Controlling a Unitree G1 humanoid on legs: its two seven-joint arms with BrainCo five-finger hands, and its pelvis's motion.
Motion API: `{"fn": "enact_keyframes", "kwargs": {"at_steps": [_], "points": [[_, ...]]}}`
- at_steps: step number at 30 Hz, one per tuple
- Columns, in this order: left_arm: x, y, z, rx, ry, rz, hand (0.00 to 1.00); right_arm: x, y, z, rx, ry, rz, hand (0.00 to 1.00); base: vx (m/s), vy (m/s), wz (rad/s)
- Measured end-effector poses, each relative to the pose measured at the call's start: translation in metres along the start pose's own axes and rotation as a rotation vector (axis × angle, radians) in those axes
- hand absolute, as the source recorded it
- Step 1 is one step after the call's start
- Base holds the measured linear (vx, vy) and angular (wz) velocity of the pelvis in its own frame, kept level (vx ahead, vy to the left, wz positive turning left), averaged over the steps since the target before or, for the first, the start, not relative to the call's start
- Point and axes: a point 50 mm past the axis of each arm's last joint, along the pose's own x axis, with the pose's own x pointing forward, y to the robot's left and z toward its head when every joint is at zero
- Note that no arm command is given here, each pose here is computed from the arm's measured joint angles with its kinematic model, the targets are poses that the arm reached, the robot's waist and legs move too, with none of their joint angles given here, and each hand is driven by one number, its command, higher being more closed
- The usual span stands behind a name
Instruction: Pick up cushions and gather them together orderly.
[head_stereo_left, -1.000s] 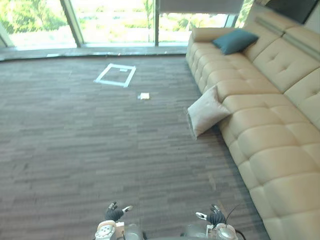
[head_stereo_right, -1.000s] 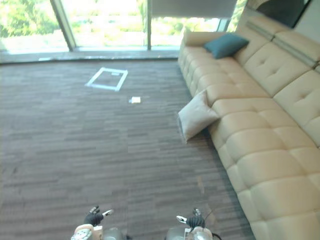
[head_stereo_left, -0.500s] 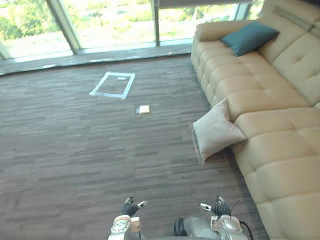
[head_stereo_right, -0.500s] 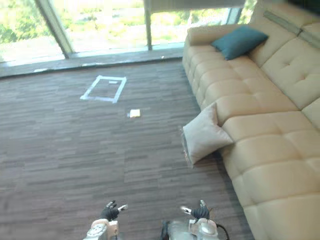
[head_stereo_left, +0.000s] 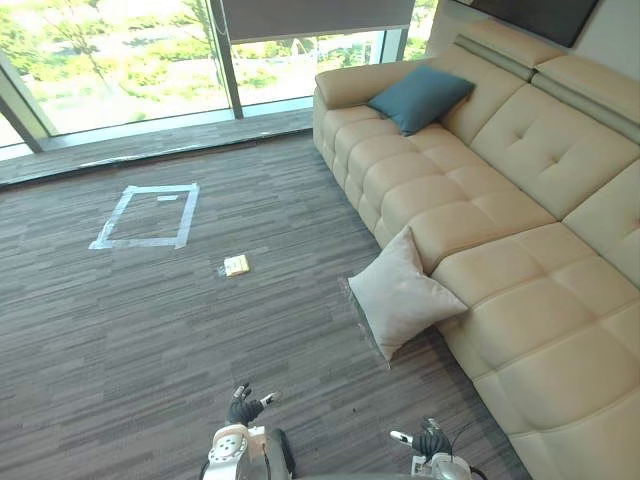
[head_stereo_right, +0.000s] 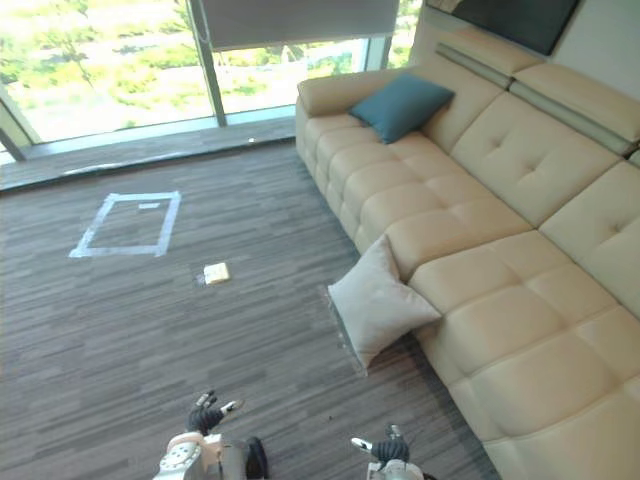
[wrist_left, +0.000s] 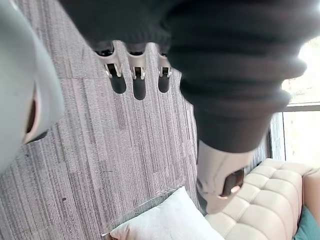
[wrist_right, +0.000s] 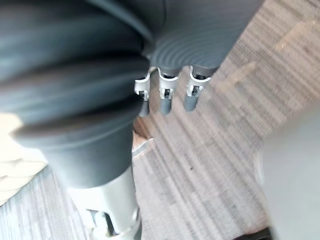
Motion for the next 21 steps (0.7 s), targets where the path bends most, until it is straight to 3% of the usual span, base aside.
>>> {"fn": "enact_keyframes", "kwargs": {"at_steps": [6,13,21], "points": [[-0.002,-0.012,-0.007,0.057,0.030,-0.051,0.00,0.003,-0.002,0.014,-0.031,-0.059,0.003,0.00,0.40,0.115,-0.15],[-0.004,-0.029,-0.012,0.037,0.059,-0.090,0.00,0.006,-0.013,0.022,-0.013,-0.075,-0.030,0.00,0.51,-0.090,-0.10],[-0.002,-0.020,0.000,0.011,-0.002,-0.061,0.00,0.005,-0.010,0.010,-0.019,-0.016,-0.019,0.00,0.30,-0.102,-0.39]]}}
